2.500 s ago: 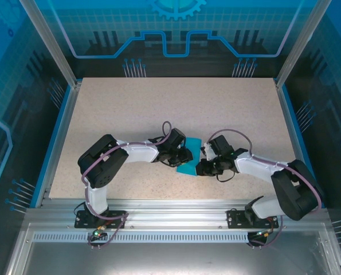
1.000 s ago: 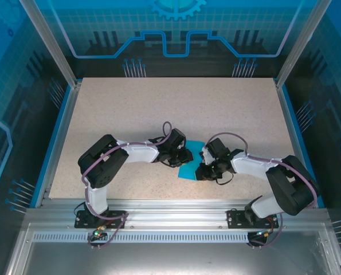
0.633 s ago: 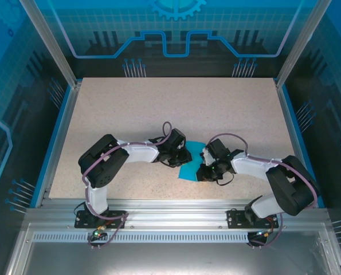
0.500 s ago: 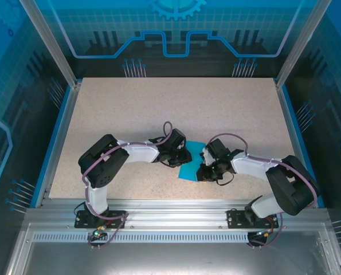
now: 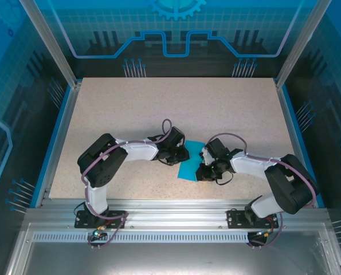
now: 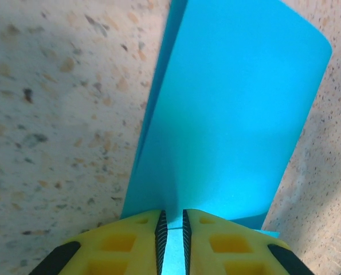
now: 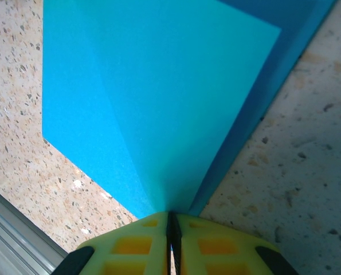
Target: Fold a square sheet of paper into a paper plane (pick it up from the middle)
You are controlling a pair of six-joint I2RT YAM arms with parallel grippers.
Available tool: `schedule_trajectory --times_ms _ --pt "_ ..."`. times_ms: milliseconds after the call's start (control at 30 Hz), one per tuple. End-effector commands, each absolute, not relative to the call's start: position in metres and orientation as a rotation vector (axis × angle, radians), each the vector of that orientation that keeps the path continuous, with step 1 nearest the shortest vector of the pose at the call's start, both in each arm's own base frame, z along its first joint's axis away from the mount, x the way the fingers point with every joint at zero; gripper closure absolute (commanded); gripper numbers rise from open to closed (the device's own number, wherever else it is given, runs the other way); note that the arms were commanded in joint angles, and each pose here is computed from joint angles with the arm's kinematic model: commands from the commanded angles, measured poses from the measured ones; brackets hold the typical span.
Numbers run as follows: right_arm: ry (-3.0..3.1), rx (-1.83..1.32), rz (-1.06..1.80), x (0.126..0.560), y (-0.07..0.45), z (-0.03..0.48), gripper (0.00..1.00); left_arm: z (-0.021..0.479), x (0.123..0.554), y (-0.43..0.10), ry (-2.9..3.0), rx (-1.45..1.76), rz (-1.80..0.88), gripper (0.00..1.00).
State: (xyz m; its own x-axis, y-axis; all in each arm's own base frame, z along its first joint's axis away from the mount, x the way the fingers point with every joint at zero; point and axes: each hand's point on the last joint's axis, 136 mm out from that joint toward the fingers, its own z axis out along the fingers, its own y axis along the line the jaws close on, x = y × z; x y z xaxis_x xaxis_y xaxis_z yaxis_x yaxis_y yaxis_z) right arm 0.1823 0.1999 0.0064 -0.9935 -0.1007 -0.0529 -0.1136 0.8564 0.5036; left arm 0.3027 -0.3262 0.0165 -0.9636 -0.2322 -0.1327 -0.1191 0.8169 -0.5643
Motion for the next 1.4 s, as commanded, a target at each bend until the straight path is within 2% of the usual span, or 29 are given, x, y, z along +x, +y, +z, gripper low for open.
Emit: schedule_trajectory --times_ms 0,267,500,700,933,1200,1367 --pt "3.144 -0.165 0.657 0.156 0.179 -0.018 0.88 0.019 0.323 -0.291 2.770 -0.312 -0.680 0.78" --pt "3.138 -0.177 0.671 0.158 0.182 -0.017 0.88 0.061 0.334 -0.282 2.687 -0.265 -0.712 0.75" --pt "3.132 -0.181 0.679 0.160 0.184 -0.017 0.88 0.095 0.304 -0.311 2.663 -0.177 -0.920 0.74" --pt "3.128 -0.184 0.682 0.161 0.184 -0.017 0.88 0.076 0.276 -0.339 2.715 -0.206 -1.102 0.76" --pt "3.124 -0.186 0.684 0.161 0.184 -0.016 0.87 0.054 0.267 -0.362 2.757 -0.191 -1.195 0.76" --pt "3.110 -0.191 0.701 0.161 0.186 -0.013 0.87 0.010 0.268 -0.351 2.845 -0.253 -1.029 0.77" --pt "3.045 -0.199 0.796 0.168 0.197 0.006 0.85 -0.007 0.263 -0.342 2.885 -0.280 -0.970 0.78"
